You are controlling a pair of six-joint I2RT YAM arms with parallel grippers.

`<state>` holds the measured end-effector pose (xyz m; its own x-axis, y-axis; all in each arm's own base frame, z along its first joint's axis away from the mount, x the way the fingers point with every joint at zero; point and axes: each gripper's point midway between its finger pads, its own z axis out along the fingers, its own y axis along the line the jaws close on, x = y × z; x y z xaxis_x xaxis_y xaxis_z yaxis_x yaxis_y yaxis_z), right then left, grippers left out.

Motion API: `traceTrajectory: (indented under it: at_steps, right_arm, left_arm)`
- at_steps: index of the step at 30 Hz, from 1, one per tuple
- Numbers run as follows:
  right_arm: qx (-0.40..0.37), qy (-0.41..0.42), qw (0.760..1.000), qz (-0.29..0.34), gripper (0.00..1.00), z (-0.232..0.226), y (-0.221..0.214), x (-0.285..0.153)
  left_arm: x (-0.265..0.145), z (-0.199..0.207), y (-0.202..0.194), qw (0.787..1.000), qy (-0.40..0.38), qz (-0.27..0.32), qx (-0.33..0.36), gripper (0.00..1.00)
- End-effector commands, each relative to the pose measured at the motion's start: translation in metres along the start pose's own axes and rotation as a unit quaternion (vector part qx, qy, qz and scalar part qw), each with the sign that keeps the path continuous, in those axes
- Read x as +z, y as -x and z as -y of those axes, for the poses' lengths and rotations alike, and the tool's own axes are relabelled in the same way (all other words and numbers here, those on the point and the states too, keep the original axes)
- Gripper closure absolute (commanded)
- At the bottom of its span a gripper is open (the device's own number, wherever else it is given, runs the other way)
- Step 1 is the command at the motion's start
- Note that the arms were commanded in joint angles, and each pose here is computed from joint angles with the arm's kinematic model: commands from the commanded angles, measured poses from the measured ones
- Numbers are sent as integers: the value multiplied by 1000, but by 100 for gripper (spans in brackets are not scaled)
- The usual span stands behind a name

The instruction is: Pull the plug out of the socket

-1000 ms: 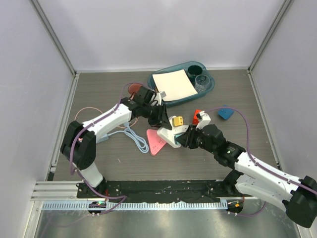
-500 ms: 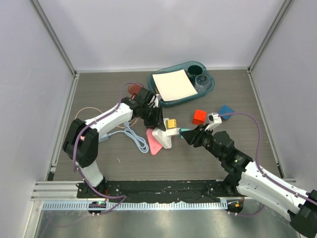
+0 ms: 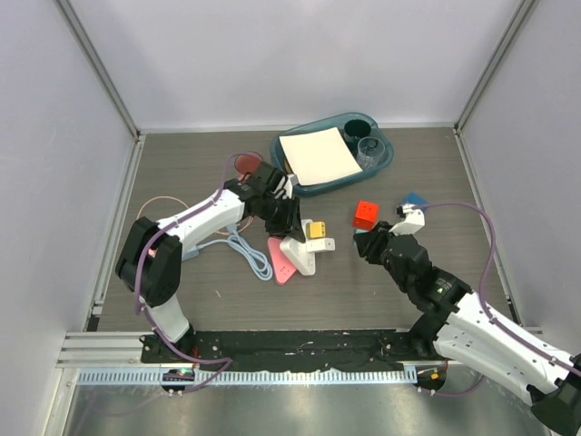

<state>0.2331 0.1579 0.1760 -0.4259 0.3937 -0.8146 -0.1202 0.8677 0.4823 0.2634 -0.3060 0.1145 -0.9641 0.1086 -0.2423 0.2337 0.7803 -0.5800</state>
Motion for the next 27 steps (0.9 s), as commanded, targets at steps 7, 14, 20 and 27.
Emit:
traceTrajectory:
  at_steps: [7,14,20,27]
  right_arm:
    - [28,-216,976,-23,91,95,6,20]
    - [80,-286,954,-36,86,155,24,34]
    - [114,-313,942,-37,77,193,24,48]
    - [136,-324,936,-34,41,209,34,51]
  left_arm:
    - [-20,38,9,996,-81,25,32,100]
    - [-22,42,8,995,-92,22,33,100]
    - [-27,45,9,994,-95,28,37,100]
    - [-24,46,8,994,-101,25,31,100]
